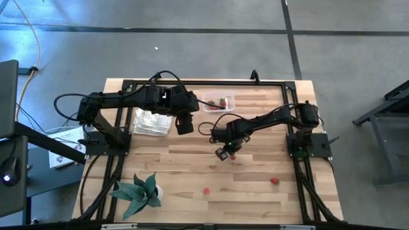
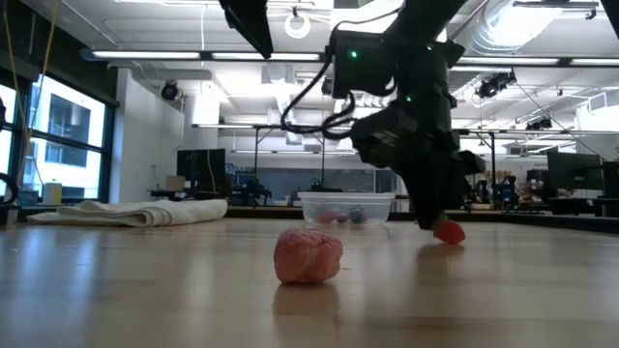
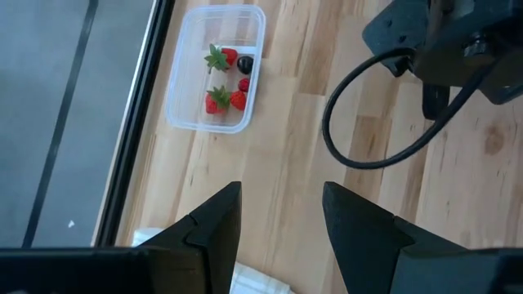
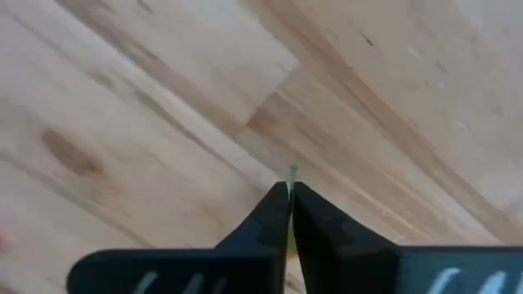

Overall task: Pick and placing Produce into tupperware
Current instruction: Put the top red strawberry into the transparent container

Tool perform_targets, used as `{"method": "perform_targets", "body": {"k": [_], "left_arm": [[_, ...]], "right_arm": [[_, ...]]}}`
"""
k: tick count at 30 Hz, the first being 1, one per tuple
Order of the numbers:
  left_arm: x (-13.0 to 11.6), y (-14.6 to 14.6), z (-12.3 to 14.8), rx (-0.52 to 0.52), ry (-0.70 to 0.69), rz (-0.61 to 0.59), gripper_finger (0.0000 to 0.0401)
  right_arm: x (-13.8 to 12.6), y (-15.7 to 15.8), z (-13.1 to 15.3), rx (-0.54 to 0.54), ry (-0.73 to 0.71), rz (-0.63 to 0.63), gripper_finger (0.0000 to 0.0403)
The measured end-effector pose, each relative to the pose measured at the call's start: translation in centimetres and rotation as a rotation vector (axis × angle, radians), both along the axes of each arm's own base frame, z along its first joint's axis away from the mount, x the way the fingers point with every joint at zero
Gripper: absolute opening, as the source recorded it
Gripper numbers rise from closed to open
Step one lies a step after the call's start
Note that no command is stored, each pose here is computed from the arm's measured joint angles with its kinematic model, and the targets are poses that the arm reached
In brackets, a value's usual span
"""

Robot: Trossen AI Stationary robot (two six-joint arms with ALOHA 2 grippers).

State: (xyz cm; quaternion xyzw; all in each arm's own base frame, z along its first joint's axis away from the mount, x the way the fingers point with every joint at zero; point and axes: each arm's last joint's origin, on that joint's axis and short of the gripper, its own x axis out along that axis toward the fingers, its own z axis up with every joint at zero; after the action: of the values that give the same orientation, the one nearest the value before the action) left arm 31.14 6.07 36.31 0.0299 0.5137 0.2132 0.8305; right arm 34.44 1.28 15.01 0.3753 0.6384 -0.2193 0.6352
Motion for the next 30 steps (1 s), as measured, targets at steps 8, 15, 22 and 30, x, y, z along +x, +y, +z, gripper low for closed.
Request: {"method": "perform_targets", "body": {"k": [8,15,22,30], "left_arm": [[0.0,0.0,0.0,0.002,-0.008,0.02,0.0163],[-0.6,0.0,0.7,0.023,-0.044,0.078,0.0163],[-0.9,0.0,1.0,0.015,-0.072,0.125,0.0163],[-0.8,0.0,1.2,0.009,-0.104,0.144,0.0163]], "right_arm": [[0.8,-4.2,4.9,-0.219,-0.013,0.099,0.0001],[1.3,-11.3,9.6,-0.4,-0.079,0.164,0.0],[0.4,-17.1,12.4,-0.497,-0.14,0.144,0.0],[0.1,-18.2,10.3,-0.493,-0.167,0.167,0.0]]}}
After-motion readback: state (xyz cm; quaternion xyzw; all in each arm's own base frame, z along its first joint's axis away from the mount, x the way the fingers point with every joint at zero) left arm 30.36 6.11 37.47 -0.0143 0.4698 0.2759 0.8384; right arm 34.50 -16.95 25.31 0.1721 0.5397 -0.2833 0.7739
